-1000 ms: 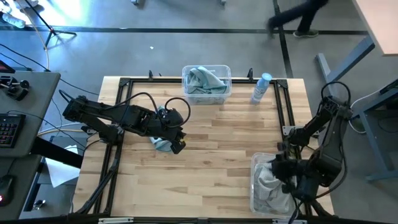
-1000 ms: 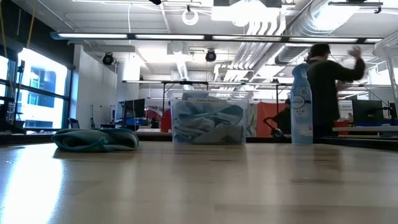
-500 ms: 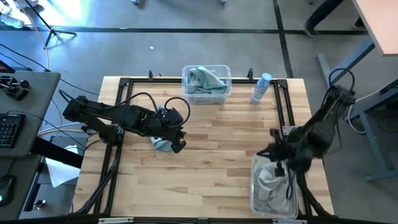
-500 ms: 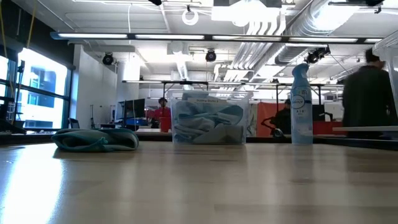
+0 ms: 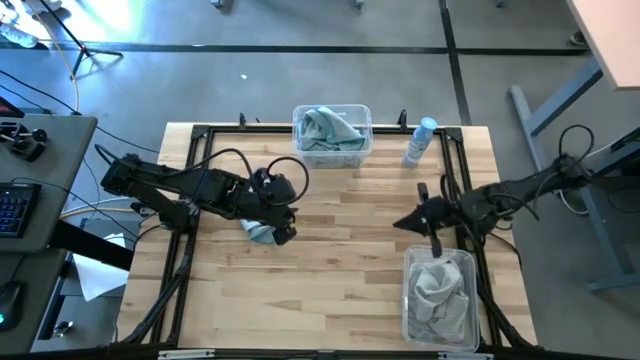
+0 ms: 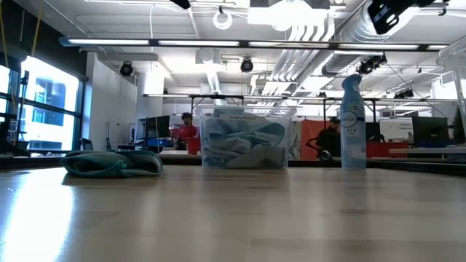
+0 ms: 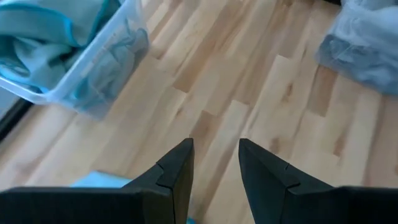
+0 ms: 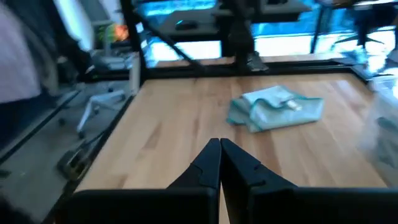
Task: Sort microfiber towel by color & place in baskets
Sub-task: Put the blue microfiber towel into the top transparent bin
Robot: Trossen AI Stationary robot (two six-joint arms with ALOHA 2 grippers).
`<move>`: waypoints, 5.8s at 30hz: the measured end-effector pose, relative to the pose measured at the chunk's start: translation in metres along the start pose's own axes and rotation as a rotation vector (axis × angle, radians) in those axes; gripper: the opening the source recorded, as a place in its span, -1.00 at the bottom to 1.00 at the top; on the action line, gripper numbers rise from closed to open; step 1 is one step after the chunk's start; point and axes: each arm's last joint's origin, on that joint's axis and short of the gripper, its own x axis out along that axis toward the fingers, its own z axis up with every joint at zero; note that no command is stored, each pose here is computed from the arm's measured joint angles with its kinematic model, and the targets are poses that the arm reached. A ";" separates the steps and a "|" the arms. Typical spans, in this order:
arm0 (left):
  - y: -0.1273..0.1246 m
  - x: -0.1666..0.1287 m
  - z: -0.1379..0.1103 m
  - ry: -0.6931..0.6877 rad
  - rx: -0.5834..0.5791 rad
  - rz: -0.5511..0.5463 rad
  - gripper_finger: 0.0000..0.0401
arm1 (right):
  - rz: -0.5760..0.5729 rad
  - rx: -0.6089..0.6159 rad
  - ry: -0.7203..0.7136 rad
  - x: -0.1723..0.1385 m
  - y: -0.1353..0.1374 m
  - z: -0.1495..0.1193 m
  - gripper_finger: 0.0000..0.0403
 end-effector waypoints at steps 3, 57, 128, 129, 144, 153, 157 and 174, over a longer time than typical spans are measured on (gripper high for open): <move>0.003 0.001 0.000 0.006 0.029 0.028 -0.42 | -0.075 0.012 -0.003 0.007 -0.007 0.001 -1.00; 0.203 0.117 -0.150 0.611 -0.351 0.272 -0.42 | -0.515 0.288 -0.133 0.010 -0.026 0.003 -1.00; 0.163 -0.056 0.123 -0.912 -0.168 -0.153 -1.00 | -0.494 0.261 -0.021 0.009 -0.026 -0.007 -1.00; 0.164 -0.056 0.131 -0.927 -0.162 -0.142 -1.00 | -0.494 0.260 -0.021 0.009 -0.026 -0.007 -1.00; 0.188 0.008 0.185 -0.789 -0.150 -0.032 -1.00 | -0.494 0.261 -0.022 0.009 -0.026 -0.007 -1.00; 0.191 0.042 0.166 -0.504 -0.188 0.120 -1.00 | -0.494 0.261 -0.022 0.009 -0.026 -0.007 -1.00; 0.191 0.066 0.157 -0.406 -0.185 0.145 -1.00 | -0.494 0.260 -0.022 0.009 -0.026 -0.007 -1.00; 0.185 0.203 0.122 -0.044 -0.606 0.050 -1.00 | -0.494 0.260 -0.021 0.009 -0.026 -0.007 -1.00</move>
